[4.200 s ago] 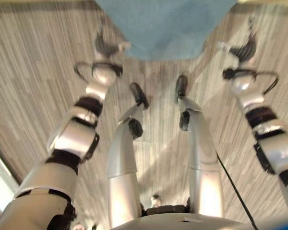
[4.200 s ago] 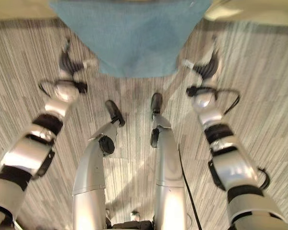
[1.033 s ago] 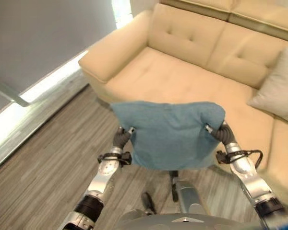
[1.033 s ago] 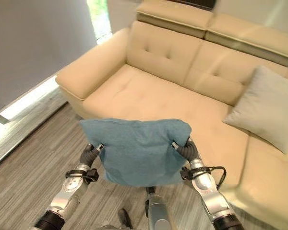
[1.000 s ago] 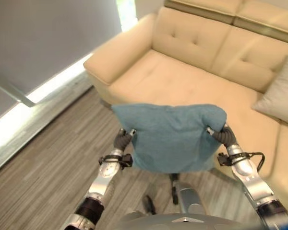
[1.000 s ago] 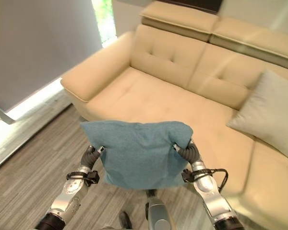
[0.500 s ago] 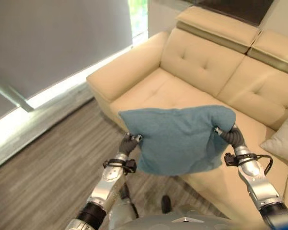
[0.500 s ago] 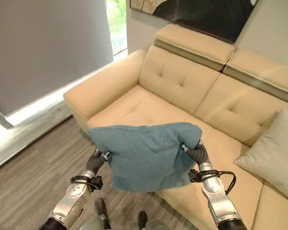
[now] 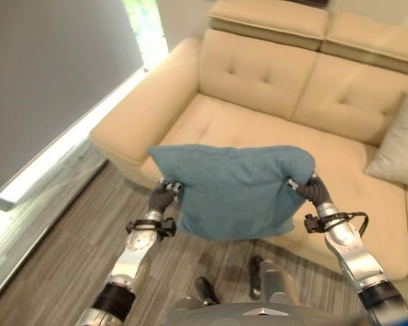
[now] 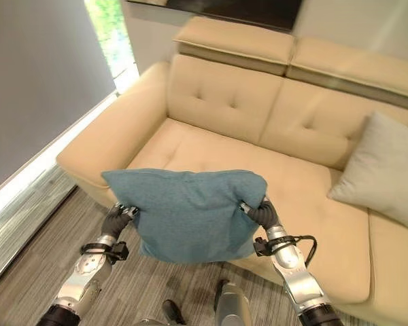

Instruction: Pick up all the scattered cushions and arrange them neatly on the sofa.

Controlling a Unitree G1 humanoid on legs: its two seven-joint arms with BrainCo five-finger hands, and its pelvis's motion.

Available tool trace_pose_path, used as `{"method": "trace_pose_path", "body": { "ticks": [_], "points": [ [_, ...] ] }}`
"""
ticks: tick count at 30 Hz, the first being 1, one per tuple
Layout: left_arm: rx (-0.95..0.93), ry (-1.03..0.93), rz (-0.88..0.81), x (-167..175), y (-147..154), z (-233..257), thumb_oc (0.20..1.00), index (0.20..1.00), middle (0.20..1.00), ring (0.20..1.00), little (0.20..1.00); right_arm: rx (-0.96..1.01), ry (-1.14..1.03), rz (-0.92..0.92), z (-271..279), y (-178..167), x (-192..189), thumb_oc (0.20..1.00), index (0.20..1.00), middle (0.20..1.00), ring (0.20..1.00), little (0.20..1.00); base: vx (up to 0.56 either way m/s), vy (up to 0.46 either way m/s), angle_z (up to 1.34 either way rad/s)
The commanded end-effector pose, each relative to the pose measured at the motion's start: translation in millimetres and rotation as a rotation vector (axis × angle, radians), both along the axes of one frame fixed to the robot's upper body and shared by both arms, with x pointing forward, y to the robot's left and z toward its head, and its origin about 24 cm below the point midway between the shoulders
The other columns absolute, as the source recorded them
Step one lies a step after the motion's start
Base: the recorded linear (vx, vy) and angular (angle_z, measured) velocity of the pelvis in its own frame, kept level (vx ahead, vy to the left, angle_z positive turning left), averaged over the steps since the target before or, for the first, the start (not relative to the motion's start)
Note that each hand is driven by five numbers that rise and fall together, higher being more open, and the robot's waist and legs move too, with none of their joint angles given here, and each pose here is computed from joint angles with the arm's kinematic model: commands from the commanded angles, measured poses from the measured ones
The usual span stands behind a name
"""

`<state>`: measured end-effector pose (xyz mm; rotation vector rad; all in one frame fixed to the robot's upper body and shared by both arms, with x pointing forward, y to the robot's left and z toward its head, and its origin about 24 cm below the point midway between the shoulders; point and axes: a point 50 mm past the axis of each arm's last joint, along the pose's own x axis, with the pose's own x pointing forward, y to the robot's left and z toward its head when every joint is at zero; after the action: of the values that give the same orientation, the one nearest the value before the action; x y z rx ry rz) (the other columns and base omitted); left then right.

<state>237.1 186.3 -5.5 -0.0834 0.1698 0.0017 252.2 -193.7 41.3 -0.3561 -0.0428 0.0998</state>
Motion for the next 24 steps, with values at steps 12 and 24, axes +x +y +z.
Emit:
{"method": "trace_pose_path", "body": {
  "ticks": [12,24],
  "points": [
    [-0.12,-0.245,-0.142,8,-41,43,0.2,0.2,0.2,0.2,0.2,0.002,-0.179,0.021,36,-12,1,0.2,0.2,0.2,0.2,0.2,0.24,-0.032,-0.58],
    [-0.077,-0.303,-0.16,21,-38,56,0.2,0.2,0.2,0.2,0.2,-0.009,-0.208,-0.054,41,-18,6,0.2,0.2,0.2,0.2,0.2,0.05,0.208,-0.19]
  ]
}}
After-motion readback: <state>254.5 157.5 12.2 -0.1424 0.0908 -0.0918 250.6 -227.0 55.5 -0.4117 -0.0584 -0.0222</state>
